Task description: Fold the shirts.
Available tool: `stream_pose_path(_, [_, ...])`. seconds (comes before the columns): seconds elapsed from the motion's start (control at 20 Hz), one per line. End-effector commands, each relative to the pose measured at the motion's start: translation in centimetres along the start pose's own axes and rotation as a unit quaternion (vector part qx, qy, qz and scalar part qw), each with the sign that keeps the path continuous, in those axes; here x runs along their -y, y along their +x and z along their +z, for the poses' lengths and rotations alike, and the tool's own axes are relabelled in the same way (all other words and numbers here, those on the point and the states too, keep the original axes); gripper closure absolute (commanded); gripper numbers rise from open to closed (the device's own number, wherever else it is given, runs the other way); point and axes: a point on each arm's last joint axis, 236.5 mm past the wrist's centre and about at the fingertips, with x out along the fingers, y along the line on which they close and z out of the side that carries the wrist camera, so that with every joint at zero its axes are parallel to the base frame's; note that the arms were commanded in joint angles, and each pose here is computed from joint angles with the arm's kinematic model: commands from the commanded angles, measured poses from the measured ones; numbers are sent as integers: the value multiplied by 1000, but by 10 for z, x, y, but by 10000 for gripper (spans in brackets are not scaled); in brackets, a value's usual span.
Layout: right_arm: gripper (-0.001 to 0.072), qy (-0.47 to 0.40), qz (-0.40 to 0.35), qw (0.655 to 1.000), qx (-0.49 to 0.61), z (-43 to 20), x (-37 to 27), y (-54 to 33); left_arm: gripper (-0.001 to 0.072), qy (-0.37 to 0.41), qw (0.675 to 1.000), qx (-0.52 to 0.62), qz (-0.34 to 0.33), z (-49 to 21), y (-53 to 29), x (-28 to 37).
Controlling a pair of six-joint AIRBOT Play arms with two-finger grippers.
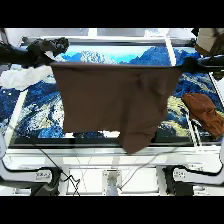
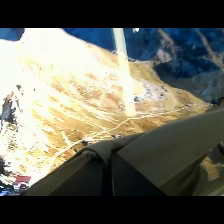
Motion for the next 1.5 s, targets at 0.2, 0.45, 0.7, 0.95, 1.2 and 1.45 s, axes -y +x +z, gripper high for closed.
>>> stream_pose_path(0.2, [687, 19, -14, 998, 53, 5, 10, 144, 697, -88, 996, 20, 27, 11, 108, -115])
stream_pose_path(0.45, [687, 2, -30, 988, 155, 50, -2, 145, 697, -91, 994, 52, 36, 24, 112, -126])
stream_pose_path(0.7, [686, 0, -31, 987, 156, 50, -2, 145, 696, -92, 994, 56, 37, 26, 111, -126])
stream_pose_path(0.95, [687, -7, -31, 990, 134, 41, 0, 146, 696, -94, 995, 44, 9, 23, 112, -111])
stream_pose_path(1.2, [687, -75, -28, 997, 5, -15, 7, 143, 697, -21, 998, -39, -37, -1, 94, -72])
stream_pose_path(1.45, [687, -77, -10, 991, -112, -69, 13, 132, 697, -30, 989, -142, 6, -47, 82, -87])
